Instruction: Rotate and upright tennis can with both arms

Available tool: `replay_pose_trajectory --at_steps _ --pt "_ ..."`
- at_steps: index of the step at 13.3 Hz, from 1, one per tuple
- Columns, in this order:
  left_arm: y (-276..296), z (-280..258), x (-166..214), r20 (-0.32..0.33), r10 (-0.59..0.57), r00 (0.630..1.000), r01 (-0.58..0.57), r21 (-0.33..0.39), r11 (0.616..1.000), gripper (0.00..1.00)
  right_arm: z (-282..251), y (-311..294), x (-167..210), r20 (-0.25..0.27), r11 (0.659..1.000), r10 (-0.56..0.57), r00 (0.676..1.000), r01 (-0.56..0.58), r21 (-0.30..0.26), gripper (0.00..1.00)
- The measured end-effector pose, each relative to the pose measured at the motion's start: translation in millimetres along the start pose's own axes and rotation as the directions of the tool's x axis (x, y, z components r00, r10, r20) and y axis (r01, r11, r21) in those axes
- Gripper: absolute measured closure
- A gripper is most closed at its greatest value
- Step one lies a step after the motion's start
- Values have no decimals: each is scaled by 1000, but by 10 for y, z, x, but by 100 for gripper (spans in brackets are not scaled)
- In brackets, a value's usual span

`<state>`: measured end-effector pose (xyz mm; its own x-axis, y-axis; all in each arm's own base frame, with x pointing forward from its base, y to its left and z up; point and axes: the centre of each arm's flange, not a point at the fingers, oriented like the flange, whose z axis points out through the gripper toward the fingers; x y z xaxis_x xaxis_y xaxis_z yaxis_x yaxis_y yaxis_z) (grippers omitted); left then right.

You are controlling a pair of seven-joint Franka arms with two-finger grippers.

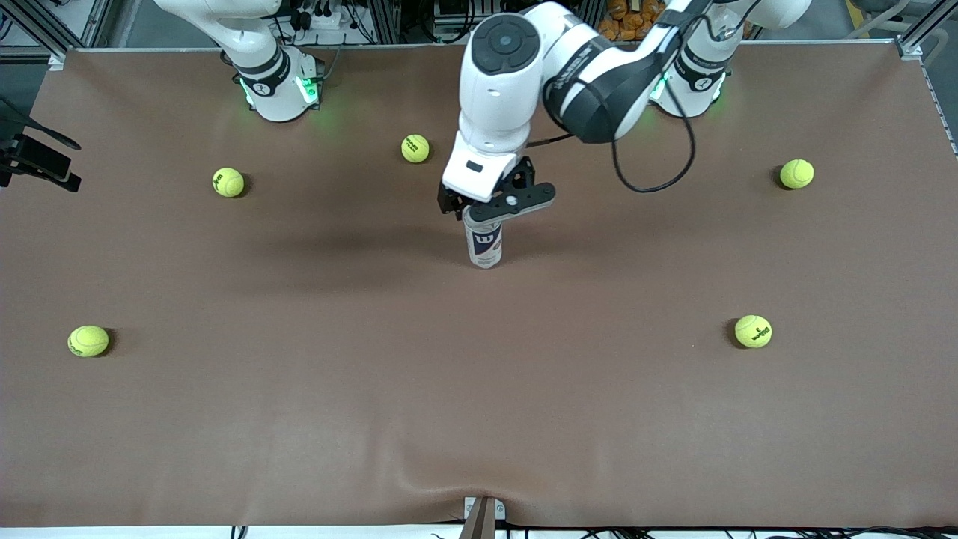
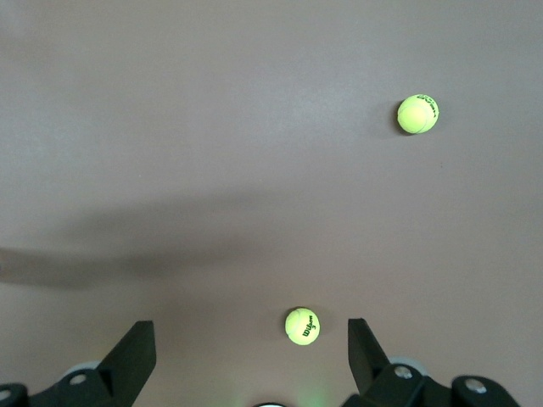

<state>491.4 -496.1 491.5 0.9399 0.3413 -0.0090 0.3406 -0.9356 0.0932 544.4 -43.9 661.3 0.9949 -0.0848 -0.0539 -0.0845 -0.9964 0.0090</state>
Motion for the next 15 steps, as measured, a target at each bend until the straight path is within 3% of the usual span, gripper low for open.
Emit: replay_pose_trajectory --at_steps 5,10,15 --pt "-465 -108 836 -20 45 999 -45 -5 999 0 0 -5 0 0 1000 -1 1000 1 0 0" --pt "-948 -227 1408 -14 66 998 -65 15 998 0 -1 -8 0 0 1000 -2 1000 2 0 0" --pt "-1797 -630 2132 7 46 999 -46 -39 998 0 -1 -23 -1 0 1000 -4 1000 4 0 0"
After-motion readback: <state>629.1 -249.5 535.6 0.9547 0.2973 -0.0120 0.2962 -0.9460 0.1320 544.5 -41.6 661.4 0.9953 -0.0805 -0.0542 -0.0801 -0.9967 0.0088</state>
